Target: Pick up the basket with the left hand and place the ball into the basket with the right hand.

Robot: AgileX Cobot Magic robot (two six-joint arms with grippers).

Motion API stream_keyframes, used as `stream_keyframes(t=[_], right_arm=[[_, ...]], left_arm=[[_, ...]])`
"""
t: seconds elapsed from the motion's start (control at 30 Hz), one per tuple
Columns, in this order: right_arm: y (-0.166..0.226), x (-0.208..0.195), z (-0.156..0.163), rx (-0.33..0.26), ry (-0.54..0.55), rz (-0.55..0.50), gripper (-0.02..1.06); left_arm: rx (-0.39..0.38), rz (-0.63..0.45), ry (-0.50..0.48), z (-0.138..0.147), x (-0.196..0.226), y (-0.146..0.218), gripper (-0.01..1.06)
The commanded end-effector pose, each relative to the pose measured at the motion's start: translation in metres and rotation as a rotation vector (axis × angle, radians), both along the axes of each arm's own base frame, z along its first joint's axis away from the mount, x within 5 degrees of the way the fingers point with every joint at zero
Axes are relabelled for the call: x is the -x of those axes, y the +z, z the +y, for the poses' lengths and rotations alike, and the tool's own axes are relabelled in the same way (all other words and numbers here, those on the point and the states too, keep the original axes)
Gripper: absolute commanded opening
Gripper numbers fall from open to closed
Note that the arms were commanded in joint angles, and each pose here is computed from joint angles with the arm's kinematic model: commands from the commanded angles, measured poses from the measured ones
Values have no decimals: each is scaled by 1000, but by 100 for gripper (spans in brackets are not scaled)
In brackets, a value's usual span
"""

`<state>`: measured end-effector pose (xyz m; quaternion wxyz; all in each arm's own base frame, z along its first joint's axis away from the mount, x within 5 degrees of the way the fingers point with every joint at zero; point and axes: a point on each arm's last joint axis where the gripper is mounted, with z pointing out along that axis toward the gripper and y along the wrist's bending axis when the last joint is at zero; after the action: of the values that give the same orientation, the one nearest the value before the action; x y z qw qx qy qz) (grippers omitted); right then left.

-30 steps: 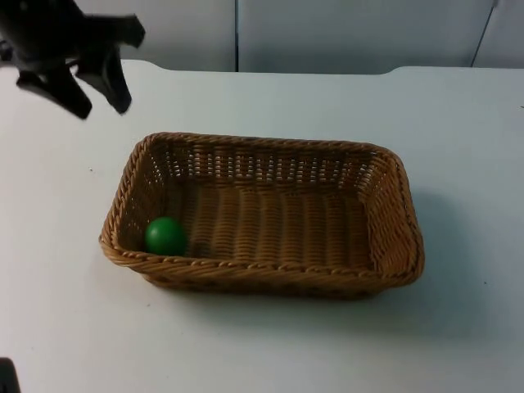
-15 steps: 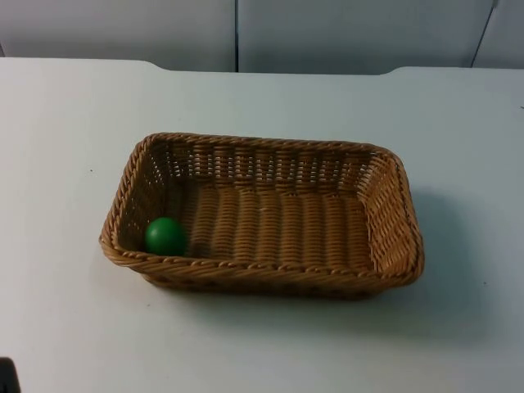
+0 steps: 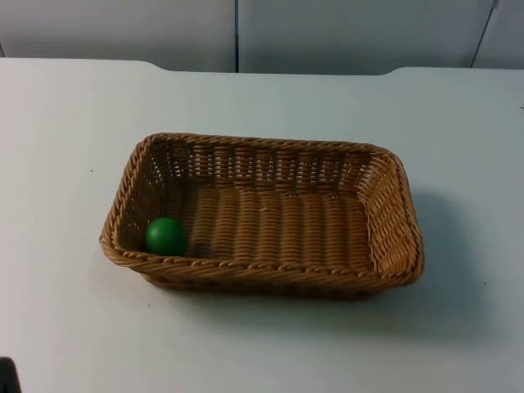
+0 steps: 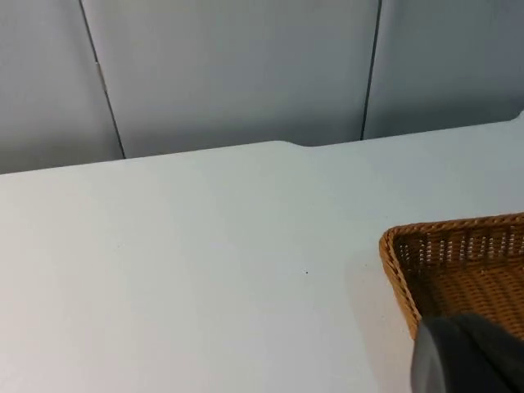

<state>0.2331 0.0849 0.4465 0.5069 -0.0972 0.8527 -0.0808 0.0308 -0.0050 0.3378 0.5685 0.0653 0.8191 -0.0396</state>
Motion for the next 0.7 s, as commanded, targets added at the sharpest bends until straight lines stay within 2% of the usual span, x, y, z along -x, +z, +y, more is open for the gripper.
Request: stream_keyframes(t=[0.0, 0.1, 0.2, 0.3, 0.4, 0.53, 0.67], right_arm=[[1, 1, -1, -4, 7, -8, 0], [1, 1, -1, -4, 8, -7, 0], [0, 1, 1, -10, 32, -1, 0], [0, 1, 5, -23, 70, -1, 0], [4, 3, 10, -50, 128, -23, 0], [12, 11, 8, -62, 172, -67, 0], [21, 21, 3, -53, 187, -106, 0]], left_arm=[[-2, 22, 22, 5, 21, -11, 0], [-29, 19, 47, 10, 35, -16, 0], [5, -18, 76, 14, 48, -18, 0], [-2, -41, 90, 16, 54, -20, 0], [-25, 3, 105, 17, 49, -30, 0], [-8, 79, 78, 12, 39, -51, 0], [-11, 110, 79, 12, 38, -56, 0]])
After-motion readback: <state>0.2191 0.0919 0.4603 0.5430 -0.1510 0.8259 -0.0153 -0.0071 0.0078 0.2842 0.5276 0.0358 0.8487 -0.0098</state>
